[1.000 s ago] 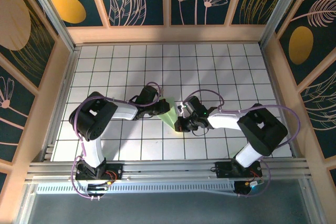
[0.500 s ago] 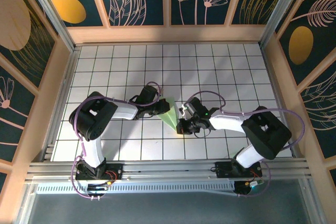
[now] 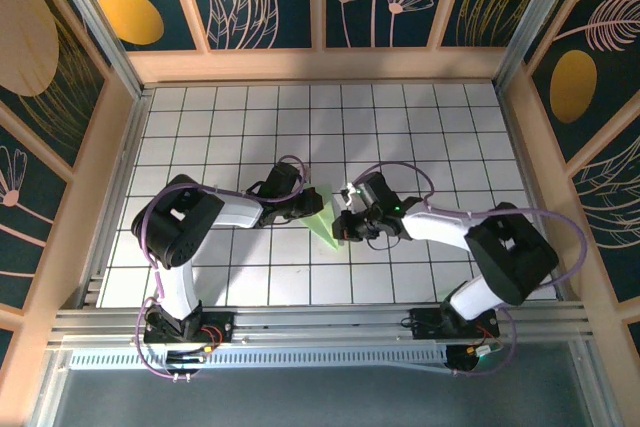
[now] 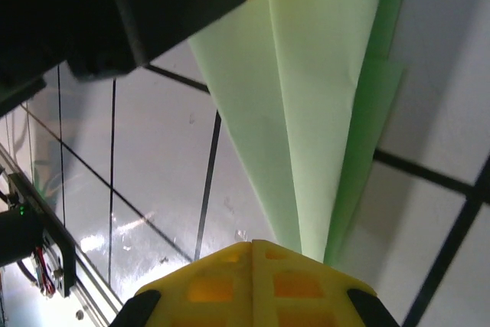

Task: Fold a paper plane with a square sheet of paper (fold left side to right side)
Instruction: Fourth fold the wing at the center of the table.

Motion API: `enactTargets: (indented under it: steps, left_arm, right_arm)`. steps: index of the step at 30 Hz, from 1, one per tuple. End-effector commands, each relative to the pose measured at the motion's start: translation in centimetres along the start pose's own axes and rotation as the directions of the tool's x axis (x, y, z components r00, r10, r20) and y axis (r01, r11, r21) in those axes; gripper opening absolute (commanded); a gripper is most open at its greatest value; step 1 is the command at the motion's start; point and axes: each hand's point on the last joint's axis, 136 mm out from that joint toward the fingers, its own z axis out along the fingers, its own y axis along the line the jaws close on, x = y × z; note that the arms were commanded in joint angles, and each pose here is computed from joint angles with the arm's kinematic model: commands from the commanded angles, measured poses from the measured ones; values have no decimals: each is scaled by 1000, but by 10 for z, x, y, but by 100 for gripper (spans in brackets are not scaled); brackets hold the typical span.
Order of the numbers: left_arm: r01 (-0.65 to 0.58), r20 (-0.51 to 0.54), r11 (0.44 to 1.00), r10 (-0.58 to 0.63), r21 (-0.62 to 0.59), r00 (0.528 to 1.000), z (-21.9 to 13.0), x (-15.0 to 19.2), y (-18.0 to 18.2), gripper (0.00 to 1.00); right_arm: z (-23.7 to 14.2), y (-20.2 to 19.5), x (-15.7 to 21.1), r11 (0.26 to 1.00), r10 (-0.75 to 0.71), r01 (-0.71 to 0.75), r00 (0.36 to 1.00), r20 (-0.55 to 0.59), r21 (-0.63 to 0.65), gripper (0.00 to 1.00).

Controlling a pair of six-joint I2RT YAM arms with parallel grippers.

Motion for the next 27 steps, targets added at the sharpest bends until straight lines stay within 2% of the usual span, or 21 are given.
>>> enactTargets:
  steps: [1,6,16,21,27]
  left_arm:
    - [47,-50,989,-54,-138,997,5,20,42,0]
    - [41,-39,993,-46,-108,998,1,15,32,0]
    - [-23,49,1000,22,14,999,-31,-12,-17,0]
    - [-18,59,993,11,121,998,-47,0,-33,0]
    - [-9,5,976,8,217,1000,-42,30,-48,0]
  right_arm:
    - [9,-1,-15,1000,-2,2,1000,30,-6,0]
    - [20,-24,-3,997,36,-36,999,-6,63,0]
    - [27,-62,28,980,89,-73,993,-79,184,0]
    - [30,-65,33,981,94,-76,991,-95,178,0]
    - [32,-70,36,979,95,-73,990,-106,193,0]
